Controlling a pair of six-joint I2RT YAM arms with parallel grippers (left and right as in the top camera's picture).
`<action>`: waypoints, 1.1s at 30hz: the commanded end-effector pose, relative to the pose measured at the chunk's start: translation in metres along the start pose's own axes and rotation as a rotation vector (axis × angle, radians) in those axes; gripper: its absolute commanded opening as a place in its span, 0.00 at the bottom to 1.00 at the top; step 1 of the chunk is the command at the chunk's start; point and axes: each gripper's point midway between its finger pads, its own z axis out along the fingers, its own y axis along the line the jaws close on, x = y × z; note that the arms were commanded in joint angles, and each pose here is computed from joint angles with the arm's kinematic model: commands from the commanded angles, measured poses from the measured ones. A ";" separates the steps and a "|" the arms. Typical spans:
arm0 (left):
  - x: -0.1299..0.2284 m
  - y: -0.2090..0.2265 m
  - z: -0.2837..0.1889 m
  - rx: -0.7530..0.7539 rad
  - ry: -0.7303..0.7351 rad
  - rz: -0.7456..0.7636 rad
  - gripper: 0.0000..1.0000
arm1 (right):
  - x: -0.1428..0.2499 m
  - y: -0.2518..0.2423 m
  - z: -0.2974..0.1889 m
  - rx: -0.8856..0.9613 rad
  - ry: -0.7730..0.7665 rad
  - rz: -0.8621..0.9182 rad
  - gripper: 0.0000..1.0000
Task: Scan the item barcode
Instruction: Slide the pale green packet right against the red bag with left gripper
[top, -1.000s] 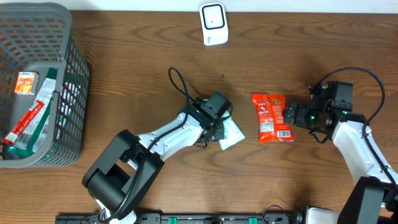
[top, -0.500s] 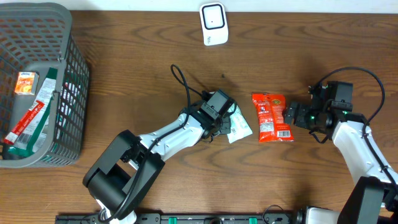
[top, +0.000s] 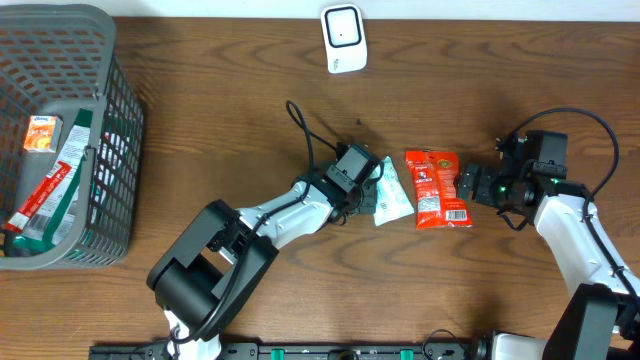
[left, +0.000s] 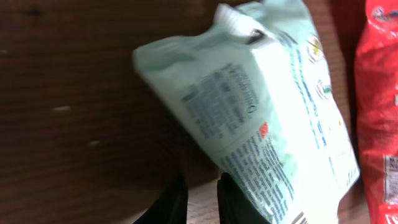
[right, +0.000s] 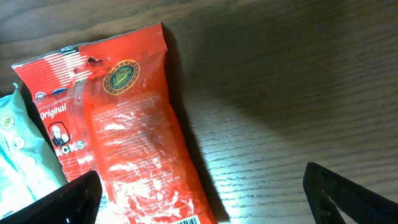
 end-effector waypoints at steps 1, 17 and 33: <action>0.021 -0.004 0.011 0.009 0.059 0.061 0.20 | -0.006 0.003 -0.004 0.000 -0.020 -0.014 0.99; 0.010 -0.023 0.012 0.042 -0.025 0.247 0.25 | -0.006 0.003 -0.004 0.000 -0.020 -0.014 0.99; -0.010 -0.044 0.011 0.113 -0.126 0.275 0.25 | -0.006 0.003 -0.004 -0.001 -0.020 -0.014 0.99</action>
